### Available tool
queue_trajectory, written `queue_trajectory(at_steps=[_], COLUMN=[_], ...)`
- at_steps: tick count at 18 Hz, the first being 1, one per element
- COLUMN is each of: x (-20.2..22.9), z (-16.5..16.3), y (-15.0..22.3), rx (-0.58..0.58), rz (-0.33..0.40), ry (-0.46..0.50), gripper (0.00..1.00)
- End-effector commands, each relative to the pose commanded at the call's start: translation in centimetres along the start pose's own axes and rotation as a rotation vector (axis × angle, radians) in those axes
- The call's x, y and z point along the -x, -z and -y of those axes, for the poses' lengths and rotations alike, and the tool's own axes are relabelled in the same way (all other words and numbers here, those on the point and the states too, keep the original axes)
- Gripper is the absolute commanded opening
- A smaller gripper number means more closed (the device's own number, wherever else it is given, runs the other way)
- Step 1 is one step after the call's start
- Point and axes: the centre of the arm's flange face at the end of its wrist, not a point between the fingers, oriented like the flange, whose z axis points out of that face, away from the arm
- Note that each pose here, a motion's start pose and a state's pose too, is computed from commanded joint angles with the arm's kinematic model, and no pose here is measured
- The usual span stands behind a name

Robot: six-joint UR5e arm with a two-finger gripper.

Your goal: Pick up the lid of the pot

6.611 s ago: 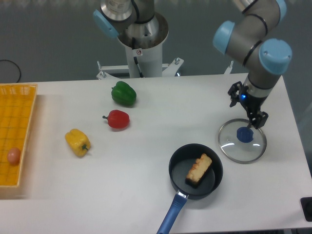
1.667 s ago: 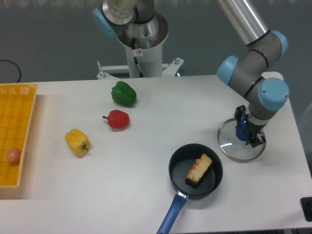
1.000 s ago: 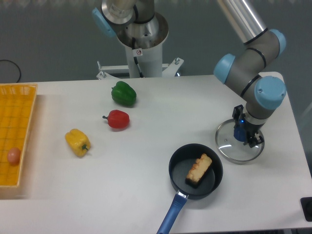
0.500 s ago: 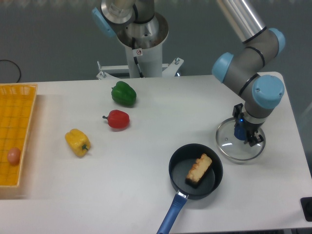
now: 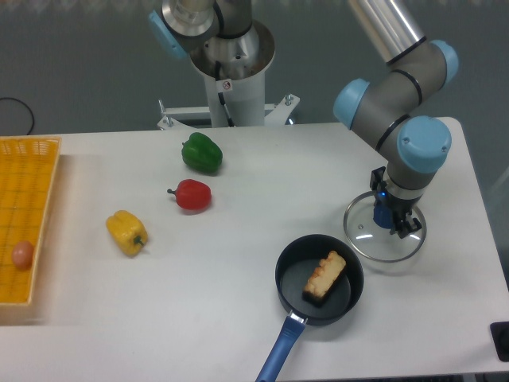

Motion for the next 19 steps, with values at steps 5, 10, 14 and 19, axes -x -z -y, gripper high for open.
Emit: queue_trajectory(at_steps=[5,10,14,19], x=[-0.6,-0.7,-0.7,-0.8], z=[-1.5,-1.5,-1.3,-1.3], y=[1.2,1.5,1.3,1.1], rx=[0.001,-0.003,-0.004,-0.011], rz=[0.008,0.001,-0.002,-0.009], ry=[0.024,0.022,0.021,0.021], gripper=[0.63,0.63,0.63,0.63])
